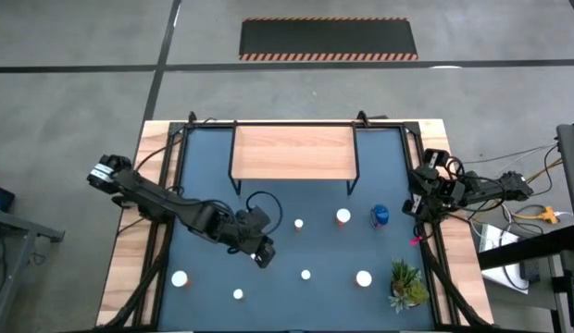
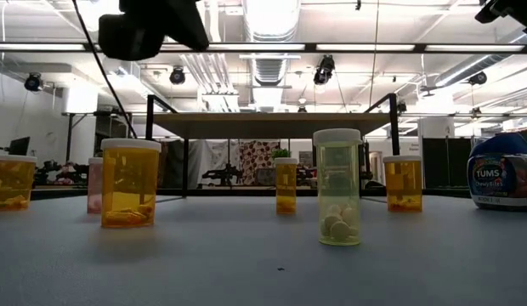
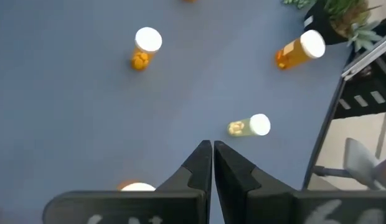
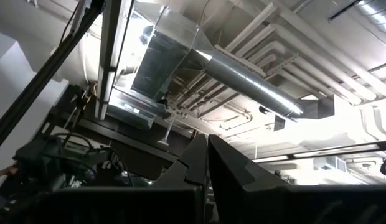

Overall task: Pick and place medicine bottles onto shelf by color
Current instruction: Put the large orange pill bottle on the shelf

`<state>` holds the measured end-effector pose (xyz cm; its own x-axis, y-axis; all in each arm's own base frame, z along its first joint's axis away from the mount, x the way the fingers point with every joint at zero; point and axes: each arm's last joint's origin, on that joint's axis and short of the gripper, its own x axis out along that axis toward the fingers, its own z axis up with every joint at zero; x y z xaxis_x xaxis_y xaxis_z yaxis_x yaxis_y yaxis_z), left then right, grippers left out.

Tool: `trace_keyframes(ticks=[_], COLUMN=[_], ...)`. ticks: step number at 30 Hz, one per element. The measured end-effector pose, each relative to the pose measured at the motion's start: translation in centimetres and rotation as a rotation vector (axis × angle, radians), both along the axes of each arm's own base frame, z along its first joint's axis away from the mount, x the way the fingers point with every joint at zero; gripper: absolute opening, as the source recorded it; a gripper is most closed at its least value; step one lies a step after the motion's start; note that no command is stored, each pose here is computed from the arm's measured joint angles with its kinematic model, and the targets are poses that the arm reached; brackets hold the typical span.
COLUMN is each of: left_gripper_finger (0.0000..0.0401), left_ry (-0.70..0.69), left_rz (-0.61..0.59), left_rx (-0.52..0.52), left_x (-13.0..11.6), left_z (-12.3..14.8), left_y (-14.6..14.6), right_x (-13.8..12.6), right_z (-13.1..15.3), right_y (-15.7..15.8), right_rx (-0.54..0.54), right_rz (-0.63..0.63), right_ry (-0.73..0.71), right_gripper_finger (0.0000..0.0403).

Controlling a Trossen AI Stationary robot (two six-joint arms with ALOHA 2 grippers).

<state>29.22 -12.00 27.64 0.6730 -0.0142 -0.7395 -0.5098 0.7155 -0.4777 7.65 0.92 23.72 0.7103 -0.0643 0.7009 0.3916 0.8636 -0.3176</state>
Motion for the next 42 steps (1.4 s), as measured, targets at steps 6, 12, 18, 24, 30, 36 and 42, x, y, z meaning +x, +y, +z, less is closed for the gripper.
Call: trace_keyframes(ticks=[6, 12, 18, 24, 30, 36, 42], left_gripper_finger=[0.0001, 0.005, 0.0159, 0.0271, 0.0314, 0.0315, 0.0315], left_ry=[0.025, 0.036, 0.076, 0.118, 0.132, 0.194, 0.238], left_rz=[-0.019, -0.102, -0.17, -0.278, -0.485, -0.507, -0.524], left_rx=[0.026, 0.045, 0.034, 0.184, 0.329, 0.323, 0.319], left_x=[-0.2, -0.3, -0.6, -1.0, -1.0, -0.3, 0.1], left_z=[-0.9, -0.9, -1.4, -1.7, -2.5, -4.3, -5.7], left_y=[0.1, 0.0, -0.1, 0.1, -1.0, -1.4, -1.8], right_x=[0.0, 0.0, 0.0, 0.0, 0.0, 0.0, 0.0], right_z=[0.0, 0.0, 0.0, 0.0, 0.0, -0.1, -0.1], right_y=[0.0, 0.0, 0.0, 0.0, 0.0, 0.0, 0.0], right_rx=[0.013, 0.013, 0.013, 0.013, 0.012, 0.011, 0.011], right_rz=[0.013, 0.013, 0.013, 0.013, 0.013, 0.013, 0.013], right_ry=[-0.001, -0.001, -0.001, 0.0, 0.003, 0.006, 0.006], right_gripper_finger=[0.0009, 0.0009, 0.0009, 0.0009, 0.0009, 0.0009, 0.0009])
